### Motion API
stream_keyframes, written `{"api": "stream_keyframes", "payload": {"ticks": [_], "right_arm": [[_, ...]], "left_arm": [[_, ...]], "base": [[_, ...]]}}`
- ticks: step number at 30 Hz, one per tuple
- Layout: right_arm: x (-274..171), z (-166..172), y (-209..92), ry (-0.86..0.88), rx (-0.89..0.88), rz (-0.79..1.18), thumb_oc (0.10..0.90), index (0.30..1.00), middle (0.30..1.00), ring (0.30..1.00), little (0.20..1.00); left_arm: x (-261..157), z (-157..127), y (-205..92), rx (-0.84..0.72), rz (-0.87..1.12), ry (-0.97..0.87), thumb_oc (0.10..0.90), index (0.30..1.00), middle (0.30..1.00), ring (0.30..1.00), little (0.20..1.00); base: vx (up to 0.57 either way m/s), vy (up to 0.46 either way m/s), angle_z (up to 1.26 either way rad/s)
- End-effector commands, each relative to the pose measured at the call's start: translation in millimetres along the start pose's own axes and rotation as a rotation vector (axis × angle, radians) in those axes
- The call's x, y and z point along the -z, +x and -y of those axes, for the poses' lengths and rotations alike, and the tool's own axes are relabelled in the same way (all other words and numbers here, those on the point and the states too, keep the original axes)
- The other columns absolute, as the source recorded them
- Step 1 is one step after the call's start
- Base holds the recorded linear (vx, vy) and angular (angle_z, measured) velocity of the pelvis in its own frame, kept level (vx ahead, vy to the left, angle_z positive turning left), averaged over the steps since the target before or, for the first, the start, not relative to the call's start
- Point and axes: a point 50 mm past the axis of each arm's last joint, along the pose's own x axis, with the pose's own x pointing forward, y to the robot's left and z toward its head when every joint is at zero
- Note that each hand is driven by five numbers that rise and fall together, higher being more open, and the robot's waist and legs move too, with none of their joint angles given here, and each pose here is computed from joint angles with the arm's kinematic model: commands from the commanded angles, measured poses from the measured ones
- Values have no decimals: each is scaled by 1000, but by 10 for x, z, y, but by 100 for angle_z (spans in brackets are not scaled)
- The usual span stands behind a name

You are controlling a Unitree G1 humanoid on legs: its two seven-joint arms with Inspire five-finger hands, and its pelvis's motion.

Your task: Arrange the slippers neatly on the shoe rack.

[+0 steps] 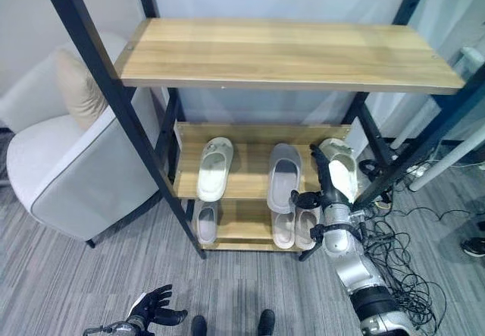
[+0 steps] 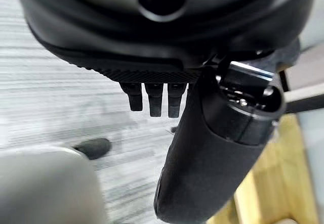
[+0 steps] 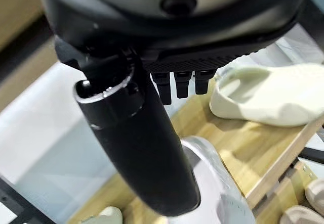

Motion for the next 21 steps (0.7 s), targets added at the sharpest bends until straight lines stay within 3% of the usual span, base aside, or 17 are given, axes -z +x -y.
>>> {"api": "stream_keyframes", "payload": {"ticks": [1,10,11,12,13,21], "right_arm": [[-571,522,372,50,250,223,800,900,900,900,900],[-715,709,642,73,333,206,800,900,900,900,900],[-739,730,669,71,338,209,739,808,808,808,808],[-750,752,685,69,346,208,739,808,808,808,808],[-758,776,709,67,353,204,400,300,300,300,300],[-784,795,752,66,347,199,400,300,300,300,300]], "left_arm": [[88,-21,-24,-1,-16,61,800,900,900,900,900],[-30,-1,17,-2,21,72,800,900,900,900,900],[-41,-1,21,-3,24,73,800,900,900,900,900],[-44,-3,22,-4,25,72,800,900,900,900,900],[-59,-5,28,-6,29,72,800,900,900,900,900],[-87,2,35,-6,36,73,800,900,900,900,900]], "base": [[-36,-14,23],[-17,-3,9],[0,0,0],[0,0,0],[0,0,0],[-2,-9,3]]}}
